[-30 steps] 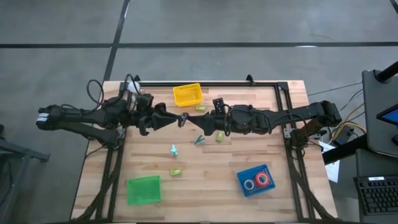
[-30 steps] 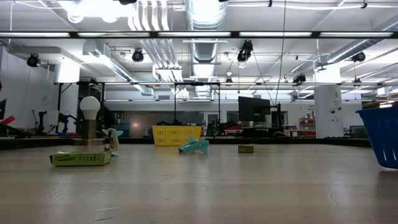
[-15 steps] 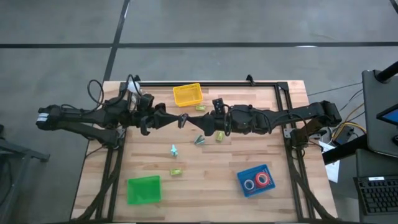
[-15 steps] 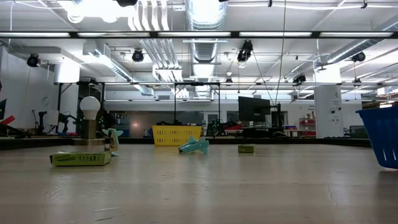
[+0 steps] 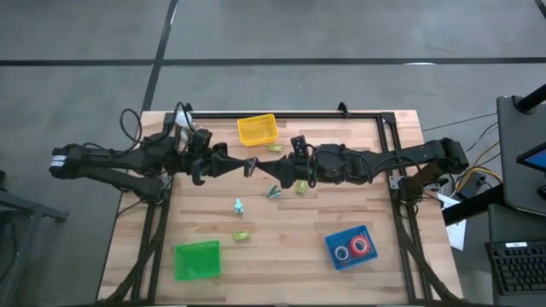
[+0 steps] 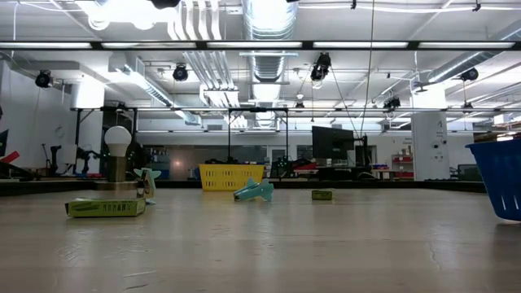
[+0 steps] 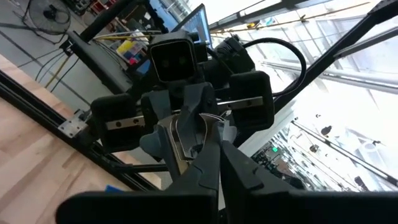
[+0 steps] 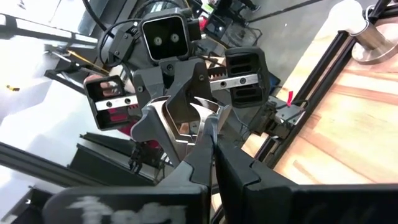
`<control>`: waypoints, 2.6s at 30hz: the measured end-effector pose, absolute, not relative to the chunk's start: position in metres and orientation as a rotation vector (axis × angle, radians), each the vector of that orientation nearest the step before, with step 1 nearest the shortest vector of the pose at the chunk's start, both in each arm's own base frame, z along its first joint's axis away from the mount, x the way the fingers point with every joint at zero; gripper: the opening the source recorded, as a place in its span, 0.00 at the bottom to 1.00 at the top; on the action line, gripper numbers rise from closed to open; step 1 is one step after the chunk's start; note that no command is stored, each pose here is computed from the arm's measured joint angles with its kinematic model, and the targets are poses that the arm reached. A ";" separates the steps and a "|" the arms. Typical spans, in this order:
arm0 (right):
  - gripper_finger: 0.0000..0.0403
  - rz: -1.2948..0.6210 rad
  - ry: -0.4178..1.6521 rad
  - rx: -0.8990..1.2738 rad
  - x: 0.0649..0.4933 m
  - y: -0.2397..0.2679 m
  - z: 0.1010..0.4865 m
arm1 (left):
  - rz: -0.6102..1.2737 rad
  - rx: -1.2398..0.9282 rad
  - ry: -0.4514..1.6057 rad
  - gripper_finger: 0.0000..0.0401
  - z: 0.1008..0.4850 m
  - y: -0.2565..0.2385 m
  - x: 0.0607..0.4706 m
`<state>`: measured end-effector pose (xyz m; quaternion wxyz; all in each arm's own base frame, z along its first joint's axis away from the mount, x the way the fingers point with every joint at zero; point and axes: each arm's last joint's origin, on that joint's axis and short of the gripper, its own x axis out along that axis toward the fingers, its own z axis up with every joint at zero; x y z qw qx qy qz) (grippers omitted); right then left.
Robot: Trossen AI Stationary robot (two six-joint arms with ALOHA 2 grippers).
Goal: Pick and place Stapler, Stapler remover, tape
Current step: Put the black staple remover into the green basket
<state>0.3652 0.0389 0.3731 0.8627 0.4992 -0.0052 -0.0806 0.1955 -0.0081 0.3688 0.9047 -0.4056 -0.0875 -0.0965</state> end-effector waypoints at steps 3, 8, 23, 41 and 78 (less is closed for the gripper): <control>0.06 -0.164 0.031 1.038 0.363 0.036 0.372 | -0.203 -0.847 -0.159 0.01 0.368 -0.010 0.193; 0.20 -0.160 0.058 1.024 0.361 0.033 0.372 | -0.212 -0.859 -0.113 0.00 0.367 -0.011 0.185; 0.51 -0.218 0.062 0.823 0.333 -0.001 0.394 | -0.073 -0.997 0.119 0.00 0.334 -0.059 0.159; 0.50 -0.195 0.154 0.634 0.315 -0.030 0.399 | 0.169 -1.220 0.055 0.00 0.241 -0.194 0.102; 0.42 -0.185 0.168 0.637 0.318 -0.031 0.396 | 0.060 -1.112 1.031 0.00 0.224 -0.160 0.074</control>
